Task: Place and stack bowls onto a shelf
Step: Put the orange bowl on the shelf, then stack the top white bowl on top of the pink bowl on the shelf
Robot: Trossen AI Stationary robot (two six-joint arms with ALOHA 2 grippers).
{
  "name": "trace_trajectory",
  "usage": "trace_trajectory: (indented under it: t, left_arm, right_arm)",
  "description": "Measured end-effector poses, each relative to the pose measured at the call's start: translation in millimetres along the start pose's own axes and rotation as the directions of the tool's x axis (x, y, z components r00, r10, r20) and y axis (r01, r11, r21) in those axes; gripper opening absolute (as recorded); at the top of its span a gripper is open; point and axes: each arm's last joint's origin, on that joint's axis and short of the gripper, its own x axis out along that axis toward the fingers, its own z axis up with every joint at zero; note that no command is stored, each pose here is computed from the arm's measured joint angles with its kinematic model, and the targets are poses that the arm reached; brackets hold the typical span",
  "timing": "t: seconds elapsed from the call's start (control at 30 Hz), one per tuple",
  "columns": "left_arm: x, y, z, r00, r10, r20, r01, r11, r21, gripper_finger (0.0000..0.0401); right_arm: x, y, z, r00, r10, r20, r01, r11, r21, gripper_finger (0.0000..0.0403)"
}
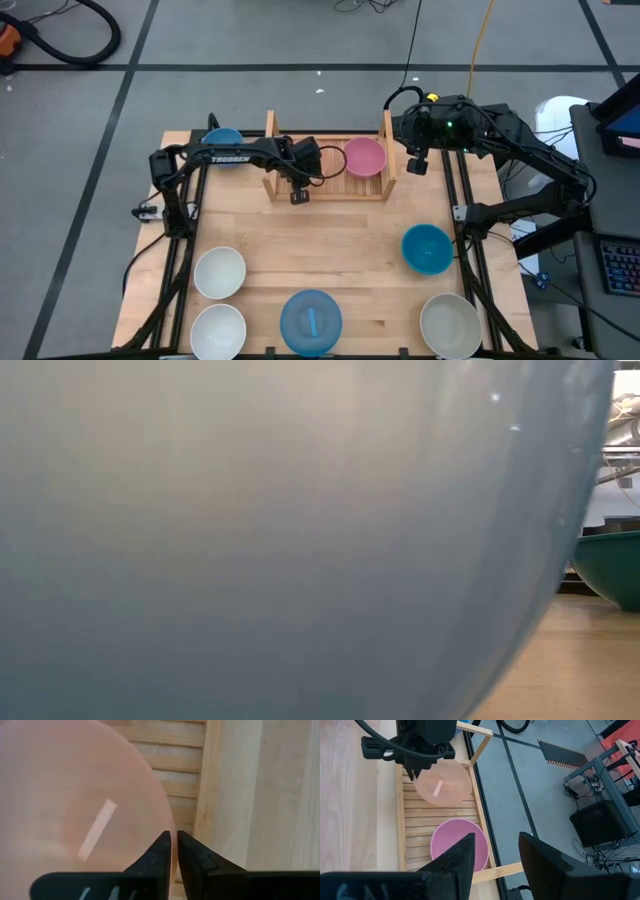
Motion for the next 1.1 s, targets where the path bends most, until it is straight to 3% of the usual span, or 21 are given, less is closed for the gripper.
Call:
trace_trajectory:
  t: [0.43,0.7,0.93,1.1]
  left_arm:
    - [-8,1,1,0.998,0.064,0.012,-0.062,0.993,-0.096,0.0048]
    - [-44,0,2,0.992,0.086,0.096,-0.075,0.991,-0.113,0.0049]
    - [-88,-4,-6,0.981,0.111,0.159,-0.078,0.977,-0.201,0.0049]
    - [-107,-7,-15,0.984,0.108,0.144,-0.07,0.967,-0.244,0.0025]
  right_arm:
    - [0,0,0,1.0,0.0,0.0,0.0,1.0,0.0,0.0144]
    - [0,0,0,1.0,0.0,0.0,0.0,1.0,0.0,0.0144]
    - [0,0,0,1.0,0.0,0.001,0.0,1.0,0.001,0.0144]
    - [0,0,0,1.0,0.0,0.001,0.0,1.0,0.0,0.0144]
